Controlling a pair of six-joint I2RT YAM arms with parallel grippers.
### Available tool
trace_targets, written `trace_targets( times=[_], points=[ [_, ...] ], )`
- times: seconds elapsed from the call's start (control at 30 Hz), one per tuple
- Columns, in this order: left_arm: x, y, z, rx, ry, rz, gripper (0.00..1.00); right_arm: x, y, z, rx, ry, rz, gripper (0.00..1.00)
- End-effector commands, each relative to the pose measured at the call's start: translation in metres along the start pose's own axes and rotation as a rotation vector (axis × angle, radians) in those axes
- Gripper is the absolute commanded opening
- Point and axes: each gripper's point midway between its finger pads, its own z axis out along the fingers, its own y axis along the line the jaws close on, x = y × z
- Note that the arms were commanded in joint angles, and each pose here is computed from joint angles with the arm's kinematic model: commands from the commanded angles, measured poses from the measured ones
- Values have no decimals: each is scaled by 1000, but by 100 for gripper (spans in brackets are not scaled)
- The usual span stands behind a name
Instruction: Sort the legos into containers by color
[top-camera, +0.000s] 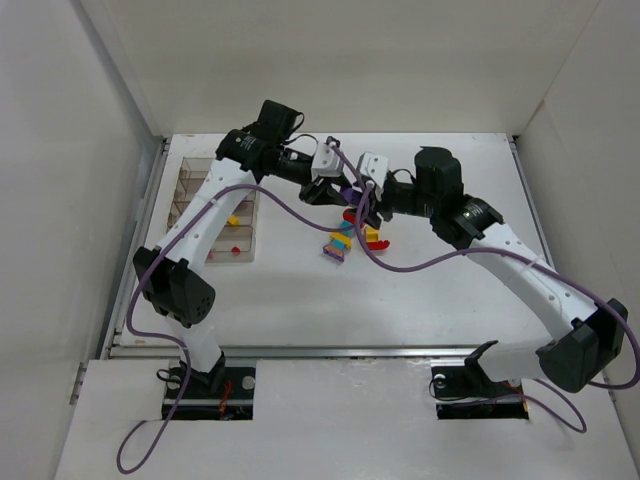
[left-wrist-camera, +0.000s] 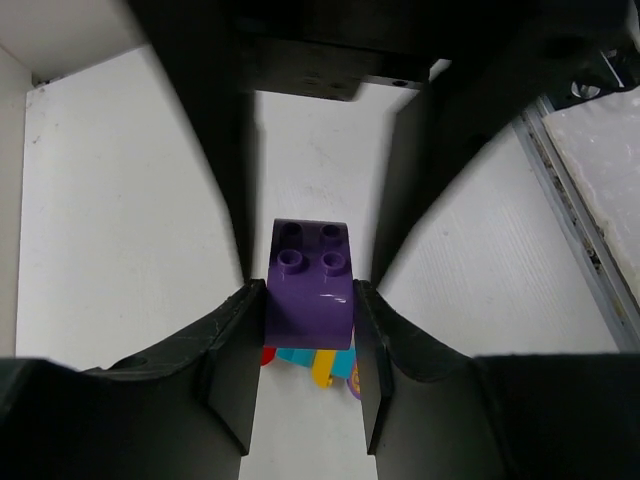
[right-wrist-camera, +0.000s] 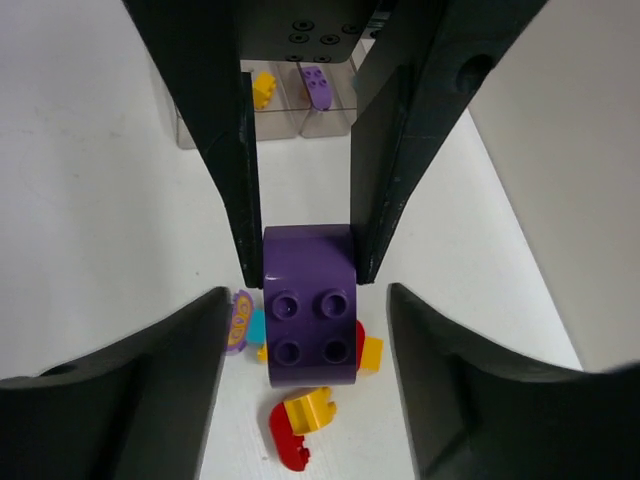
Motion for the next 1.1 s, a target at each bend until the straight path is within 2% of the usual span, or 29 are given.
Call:
trace_targets(
  times=[0.0, 0.03, 0.17, 0.2, 0.23, 0.27, 0.47, 0.53, 0.7, 0.87, 0.97, 1.07],
  points=[
    [-15, 0, -8, -35, -10, -14, 0, -20, -7, 2, 17, -49, -8, 74],
    [-9, 1, -11, -44, -3, -45, 0, -15, -7, 6, 10, -38, 9, 100],
    [23, 19, -33, -152, 26, -206, 0, 6, -13, 14, 23, 7, 82, 100],
    [31, 25, -48, -215, 23, -333, 0, 12, -17, 14, 32, 19, 107, 100],
    [36, 36, -57, -268, 13, -347, 0, 14, -18, 18, 33, 16, 130, 100],
    [56, 34, -63, -296, 25, -419, 0, 11, -28, 16, 59, -2, 118, 100],
    [115, 53, -150, -694, 81, -672, 0, 17, -63, 34, 152, 27, 153, 100],
    [134, 58, -187, -816, 107, -727, 0, 10, -78, 36, 199, 27, 143, 100],
    [187, 62, -242, -1017, 222, -815, 0, 21, -107, 51, 303, 68, 222, 100],
    [252, 51, -254, -1002, 287, -930, 0, 32, -121, 57, 367, 100, 235, 100],
    [264, 55, -269, -969, 320, -900, 0, 37, -123, 62, 373, 109, 251, 100],
    [287, 53, -279, -966, 339, -939, 0, 37, -128, 62, 378, 97, 261, 100]
  ],
)
